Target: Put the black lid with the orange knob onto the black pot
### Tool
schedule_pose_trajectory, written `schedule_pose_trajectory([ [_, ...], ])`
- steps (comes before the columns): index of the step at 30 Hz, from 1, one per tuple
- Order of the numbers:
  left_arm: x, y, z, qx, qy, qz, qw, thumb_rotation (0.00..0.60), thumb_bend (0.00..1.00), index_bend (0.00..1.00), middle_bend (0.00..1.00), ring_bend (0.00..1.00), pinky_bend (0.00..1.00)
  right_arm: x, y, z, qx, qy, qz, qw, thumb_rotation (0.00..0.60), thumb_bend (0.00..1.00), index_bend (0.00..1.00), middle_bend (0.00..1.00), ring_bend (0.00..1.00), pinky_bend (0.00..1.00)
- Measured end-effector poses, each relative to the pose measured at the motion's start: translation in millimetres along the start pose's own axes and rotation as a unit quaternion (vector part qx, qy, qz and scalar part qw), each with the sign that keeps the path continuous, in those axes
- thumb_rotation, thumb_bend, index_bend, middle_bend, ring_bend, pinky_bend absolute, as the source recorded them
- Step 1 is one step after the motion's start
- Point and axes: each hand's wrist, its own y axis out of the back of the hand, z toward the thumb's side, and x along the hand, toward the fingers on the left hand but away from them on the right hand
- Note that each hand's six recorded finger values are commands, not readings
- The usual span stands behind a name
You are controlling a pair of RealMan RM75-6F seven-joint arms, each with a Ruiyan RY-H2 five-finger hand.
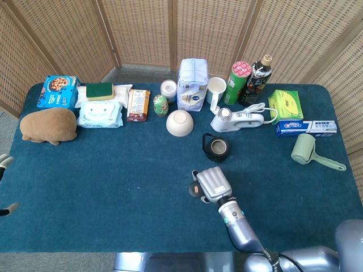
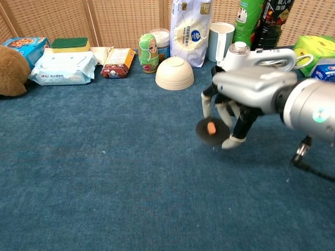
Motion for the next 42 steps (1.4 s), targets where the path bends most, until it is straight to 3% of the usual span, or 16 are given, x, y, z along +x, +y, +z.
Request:
schedule_pose_trajectory([
  [10,1.0,0.2,-2.3,-0.002,0.005,-0.003,1.0000,0.600,0.16,0.00,0.00,0.00,0.11,-17.3,53.3,-40.9,0.009,-0.068,-0.026,0.9973,0.600,0.21,0.43,0.62,0.66,0.71],
  [17,1.2,-2.6,1.0,0.003,0.005,-0.007,1.0000,0.600,0.16,0.00,0.00,0.00,0.11,-37.8,73.2,-80.4,0.006,-0.130,-0.015,0.9914,0.600,0.21,0.43,0.62,0.66,0.71],
  [26,1.9,-4.9,3.7,0.011,0.010,-0.009,0.9998,0.600,0.16,0.00,0.00,0.00,0.11,-71.3,80.4,-111.4,-0.014,-0.171,0.008,0.9851,0.600,0.21,0.44,0.62,0.66,0.71],
  [42,2.5,-5.2,1.5,0.011,0.018,-0.009,0.9997,0.600,0.16,0.00,0.00,0.00,0.11,-100.2,57.9,-105.0,-0.027,-0.168,0.039,0.9846,0.600,0.21,0.44,0.62,0.66,0.71],
])
